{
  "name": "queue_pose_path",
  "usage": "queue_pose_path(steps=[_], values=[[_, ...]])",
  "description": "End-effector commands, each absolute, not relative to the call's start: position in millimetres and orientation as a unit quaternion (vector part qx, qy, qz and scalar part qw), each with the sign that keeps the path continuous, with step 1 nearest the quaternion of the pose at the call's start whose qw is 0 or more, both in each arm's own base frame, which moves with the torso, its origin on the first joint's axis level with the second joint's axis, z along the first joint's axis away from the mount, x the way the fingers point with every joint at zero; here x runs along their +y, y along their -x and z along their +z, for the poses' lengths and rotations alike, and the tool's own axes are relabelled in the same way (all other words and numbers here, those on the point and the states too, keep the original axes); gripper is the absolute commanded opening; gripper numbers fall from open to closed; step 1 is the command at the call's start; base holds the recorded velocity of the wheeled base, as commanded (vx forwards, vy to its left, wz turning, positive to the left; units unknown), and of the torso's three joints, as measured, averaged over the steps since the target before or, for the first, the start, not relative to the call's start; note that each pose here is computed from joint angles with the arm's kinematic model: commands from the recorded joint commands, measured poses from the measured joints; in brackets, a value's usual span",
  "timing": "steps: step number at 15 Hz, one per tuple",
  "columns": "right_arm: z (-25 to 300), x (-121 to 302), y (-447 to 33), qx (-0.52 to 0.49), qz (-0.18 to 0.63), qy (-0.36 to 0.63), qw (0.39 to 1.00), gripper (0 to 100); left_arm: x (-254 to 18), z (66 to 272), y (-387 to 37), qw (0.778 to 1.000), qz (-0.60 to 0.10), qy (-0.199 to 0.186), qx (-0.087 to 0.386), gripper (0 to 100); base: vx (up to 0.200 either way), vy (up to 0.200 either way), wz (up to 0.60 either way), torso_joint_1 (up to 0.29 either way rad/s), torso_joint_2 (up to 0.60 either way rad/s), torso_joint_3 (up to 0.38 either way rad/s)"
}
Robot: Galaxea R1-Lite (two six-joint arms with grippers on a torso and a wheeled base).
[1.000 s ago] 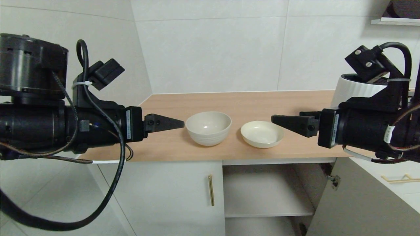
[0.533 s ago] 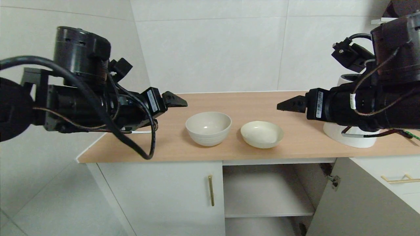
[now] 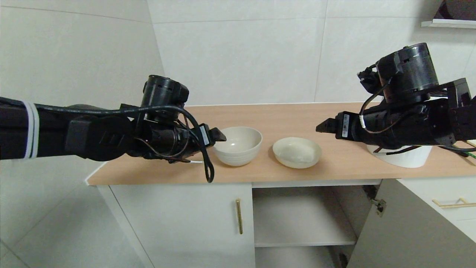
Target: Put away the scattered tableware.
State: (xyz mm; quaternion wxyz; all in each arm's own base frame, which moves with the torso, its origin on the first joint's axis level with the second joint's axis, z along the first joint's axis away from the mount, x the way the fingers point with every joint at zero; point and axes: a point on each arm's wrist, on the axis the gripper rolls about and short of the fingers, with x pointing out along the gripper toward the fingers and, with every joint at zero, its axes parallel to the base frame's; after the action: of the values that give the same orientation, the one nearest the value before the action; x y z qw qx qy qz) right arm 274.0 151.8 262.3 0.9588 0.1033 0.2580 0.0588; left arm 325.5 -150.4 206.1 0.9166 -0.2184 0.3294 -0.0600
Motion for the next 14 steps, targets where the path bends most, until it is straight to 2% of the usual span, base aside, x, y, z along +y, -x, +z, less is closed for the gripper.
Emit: queue_pose_path(steps=[1,4,5,9,14], values=[[259.1,152.8,-276.1,0.262,0.057,-0.101,0.958,100,-157.1,192.5,-332.2,0.913,-0.06,0.214,0.341,100,0.0,0.0,0.0,0.0,0.0,0.0],[260.0,152.2,-275.0,0.262,0.058,-0.102,0.958,100,-159.9,188.5,-336.7,0.915,-0.062,0.214,0.337,100,0.0,0.0,0.0,0.0,0.0,0.0],[260.0,152.1,-275.0,0.261,0.057,-0.101,0.958,100,-160.7,187.4,-337.0,0.914,-0.063,0.213,0.339,0,0.0,0.0,0.0,0.0,0.0,0.0],[260.5,152.0,-274.6,0.261,0.058,-0.102,0.958,100,-163.3,182.0,-342.3,0.913,-0.061,0.211,0.343,0,0.0,0.0,0.0,0.0,0.0,0.0],[255.0,154.7,-279.6,0.267,0.053,-0.096,0.957,100,-158.5,197.2,-332.4,0.916,-0.067,0.218,0.329,0,0.0,0.0,0.0,0.0,0.0,0.0]])
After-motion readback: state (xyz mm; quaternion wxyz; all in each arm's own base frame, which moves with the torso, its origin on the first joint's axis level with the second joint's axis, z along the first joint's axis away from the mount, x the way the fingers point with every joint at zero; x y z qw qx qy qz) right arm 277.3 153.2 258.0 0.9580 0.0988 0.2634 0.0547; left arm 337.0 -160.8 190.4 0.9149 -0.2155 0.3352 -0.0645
